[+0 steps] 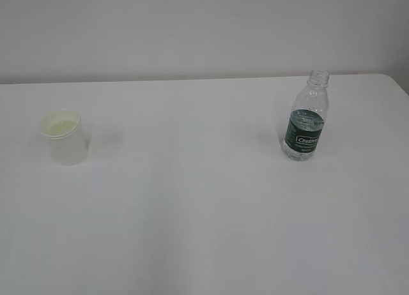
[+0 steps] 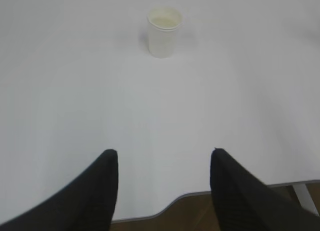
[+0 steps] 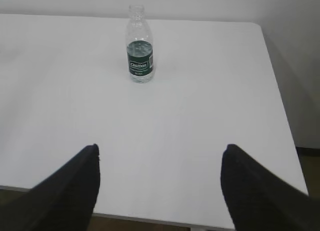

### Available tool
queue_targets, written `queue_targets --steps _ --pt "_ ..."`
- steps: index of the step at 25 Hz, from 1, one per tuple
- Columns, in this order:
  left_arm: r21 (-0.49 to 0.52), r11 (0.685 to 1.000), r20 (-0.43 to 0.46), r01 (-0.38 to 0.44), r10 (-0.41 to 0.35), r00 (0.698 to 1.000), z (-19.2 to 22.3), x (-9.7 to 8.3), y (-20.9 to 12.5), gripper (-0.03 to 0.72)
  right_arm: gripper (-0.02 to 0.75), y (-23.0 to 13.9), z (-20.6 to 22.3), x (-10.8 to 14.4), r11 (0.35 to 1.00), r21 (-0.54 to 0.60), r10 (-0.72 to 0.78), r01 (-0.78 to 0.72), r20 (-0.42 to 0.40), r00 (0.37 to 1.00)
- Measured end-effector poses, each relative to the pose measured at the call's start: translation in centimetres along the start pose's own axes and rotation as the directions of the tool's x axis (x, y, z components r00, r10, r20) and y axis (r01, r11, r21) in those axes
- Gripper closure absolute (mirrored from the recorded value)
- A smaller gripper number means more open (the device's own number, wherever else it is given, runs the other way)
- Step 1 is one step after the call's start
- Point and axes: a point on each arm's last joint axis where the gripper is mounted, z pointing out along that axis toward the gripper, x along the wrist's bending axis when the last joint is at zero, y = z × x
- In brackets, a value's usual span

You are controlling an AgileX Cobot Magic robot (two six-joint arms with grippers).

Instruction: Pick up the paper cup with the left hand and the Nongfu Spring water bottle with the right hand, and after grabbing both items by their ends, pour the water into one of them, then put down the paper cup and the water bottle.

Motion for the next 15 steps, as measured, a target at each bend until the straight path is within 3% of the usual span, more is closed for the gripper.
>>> queue_targets --steps 15 --pt "-0.012 1.000 -0.011 0.001 -0.001 1.000 1.8 0.3 -0.4 0.281 0.165 -2.6 4.1 0.1 0.989 0.144 -0.026 0.022 0.026 0.999"
